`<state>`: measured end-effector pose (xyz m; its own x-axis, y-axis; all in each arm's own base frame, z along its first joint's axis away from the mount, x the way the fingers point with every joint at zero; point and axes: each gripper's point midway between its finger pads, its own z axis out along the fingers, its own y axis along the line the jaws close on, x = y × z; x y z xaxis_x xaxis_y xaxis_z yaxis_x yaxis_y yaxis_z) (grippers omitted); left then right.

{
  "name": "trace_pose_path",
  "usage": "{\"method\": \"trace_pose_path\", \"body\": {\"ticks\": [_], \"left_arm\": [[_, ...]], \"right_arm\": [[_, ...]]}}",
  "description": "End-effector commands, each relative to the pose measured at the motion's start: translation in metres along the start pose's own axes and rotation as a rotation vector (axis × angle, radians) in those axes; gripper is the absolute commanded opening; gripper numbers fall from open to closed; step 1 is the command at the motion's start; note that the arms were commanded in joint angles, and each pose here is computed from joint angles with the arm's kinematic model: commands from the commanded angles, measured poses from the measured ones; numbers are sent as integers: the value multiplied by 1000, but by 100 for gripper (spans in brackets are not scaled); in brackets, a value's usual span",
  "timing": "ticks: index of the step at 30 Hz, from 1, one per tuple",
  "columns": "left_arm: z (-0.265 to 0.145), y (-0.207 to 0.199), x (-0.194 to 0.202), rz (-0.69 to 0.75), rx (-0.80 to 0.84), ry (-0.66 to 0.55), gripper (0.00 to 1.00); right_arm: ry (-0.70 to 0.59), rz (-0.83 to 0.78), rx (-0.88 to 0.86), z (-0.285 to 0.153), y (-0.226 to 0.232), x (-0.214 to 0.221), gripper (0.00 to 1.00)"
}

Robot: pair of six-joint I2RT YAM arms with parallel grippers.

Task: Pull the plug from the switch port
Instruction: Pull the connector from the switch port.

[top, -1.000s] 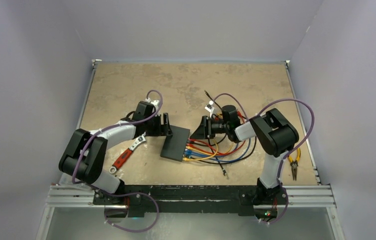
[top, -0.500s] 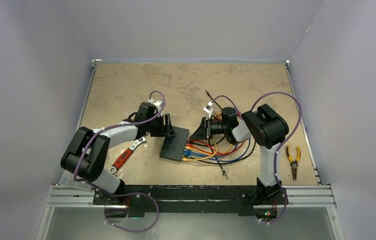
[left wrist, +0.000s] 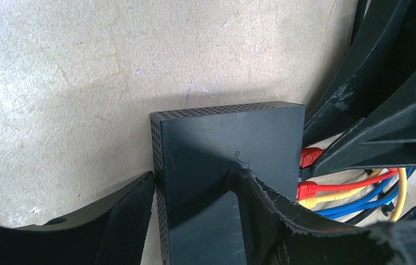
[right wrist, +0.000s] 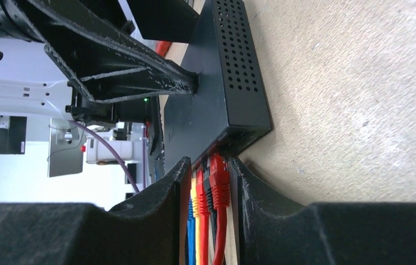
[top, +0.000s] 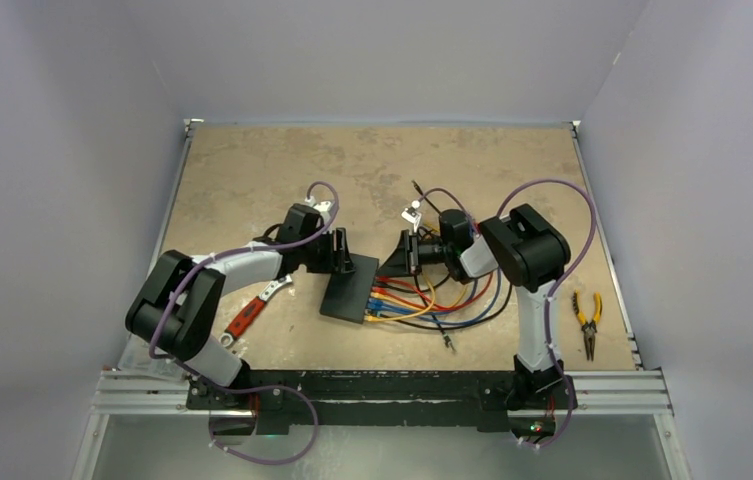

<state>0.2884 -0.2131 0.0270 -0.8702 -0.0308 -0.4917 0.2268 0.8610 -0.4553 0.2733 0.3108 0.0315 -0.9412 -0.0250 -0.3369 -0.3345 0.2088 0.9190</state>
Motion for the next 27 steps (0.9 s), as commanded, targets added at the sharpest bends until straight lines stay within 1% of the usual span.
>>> {"method": "trace_pose_path", "body": {"ticks": [1, 5, 7, 9, 11, 14, 16, 22, 25, 27], "left_arm": [[8, 18, 60, -35, -83, 189, 54], [11, 16, 61, -32, -87, 192, 54], [11, 17, 62, -34, -94, 192, 54], [11, 19, 61, -33, -106, 189, 54], [10, 21, 60, -28, -124, 189, 55], [7, 25, 58, -16, -151, 183, 59], [5, 27, 56, -10, -165, 177, 61], [-3, 30, 51, 6, -195, 162, 67], [-4, 31, 51, 6, -202, 162, 69], [-5, 31, 53, 3, -201, 164, 69]], "right_arm": [[13, 18, 100, 6, -34, 9, 34], [19, 26, 99, 8, -36, 8, 28], [26, 21, 84, 8, -33, 9, 27], [38, 23, 74, 7, -30, 13, 29], [49, 40, 63, 3, -28, 20, 35], [32, 52, 81, -4, -30, 23, 47], [11, 61, 112, -11, -36, 24, 52], [-12, 8, 289, -28, -59, 20, 58], [1, -2, 340, -33, -64, 21, 58], [14, 18, 355, -34, -68, 26, 57]]}}
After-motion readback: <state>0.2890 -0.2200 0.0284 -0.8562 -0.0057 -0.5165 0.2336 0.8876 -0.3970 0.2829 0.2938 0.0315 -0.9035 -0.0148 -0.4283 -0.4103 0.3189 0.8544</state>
